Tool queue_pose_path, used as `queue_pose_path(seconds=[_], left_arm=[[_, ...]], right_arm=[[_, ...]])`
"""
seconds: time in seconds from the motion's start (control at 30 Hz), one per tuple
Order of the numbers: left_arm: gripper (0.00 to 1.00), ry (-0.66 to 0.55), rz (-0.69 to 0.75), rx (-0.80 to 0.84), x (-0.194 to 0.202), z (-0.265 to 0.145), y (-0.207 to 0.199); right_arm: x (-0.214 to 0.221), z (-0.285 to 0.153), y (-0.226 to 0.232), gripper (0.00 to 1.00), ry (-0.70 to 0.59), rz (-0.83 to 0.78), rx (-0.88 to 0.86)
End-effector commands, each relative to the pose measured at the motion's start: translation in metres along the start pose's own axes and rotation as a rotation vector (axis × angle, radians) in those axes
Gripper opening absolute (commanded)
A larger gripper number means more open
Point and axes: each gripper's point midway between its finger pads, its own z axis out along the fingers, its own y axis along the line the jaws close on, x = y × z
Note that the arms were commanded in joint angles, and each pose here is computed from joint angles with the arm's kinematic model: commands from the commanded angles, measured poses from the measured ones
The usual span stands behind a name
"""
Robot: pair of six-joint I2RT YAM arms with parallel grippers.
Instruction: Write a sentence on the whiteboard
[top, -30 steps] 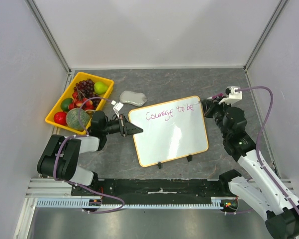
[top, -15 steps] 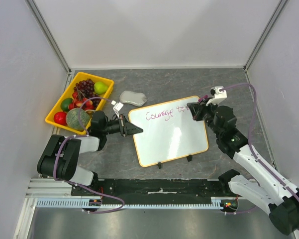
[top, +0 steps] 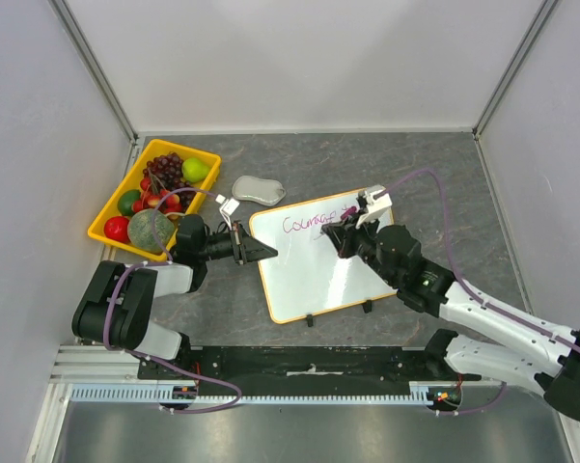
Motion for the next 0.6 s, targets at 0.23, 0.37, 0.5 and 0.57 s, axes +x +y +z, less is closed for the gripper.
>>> queue_pose_path(seconds=[0.23, 0.37, 0.5, 0.57], left_arm=[[0.02, -0.003, 0.095, -0.081, 0.006, 0.003, 0.024], [0.02, -0.002, 0.096, -0.080, 0.006, 0.003, 0.024], [0.02, -0.002, 0.096, -0.079, 0.006, 0.003, 0.024], [0.02, -0.001, 0.096, -0.079, 0.006, 0.003, 0.024]], right_arm=[[-0.006, 0.001, 0.065, 0.00, -0.068, -0.090, -0.047], [0.002, 0.006, 0.079, 0.00, -0.060, -0.092, -0.069], [0.009, 0.011, 0.083, 0.00, -0.051, -0.089, -0.063], [0.010, 0.014, 0.082, 0.00, -0.052, -0.089, -0.049]])
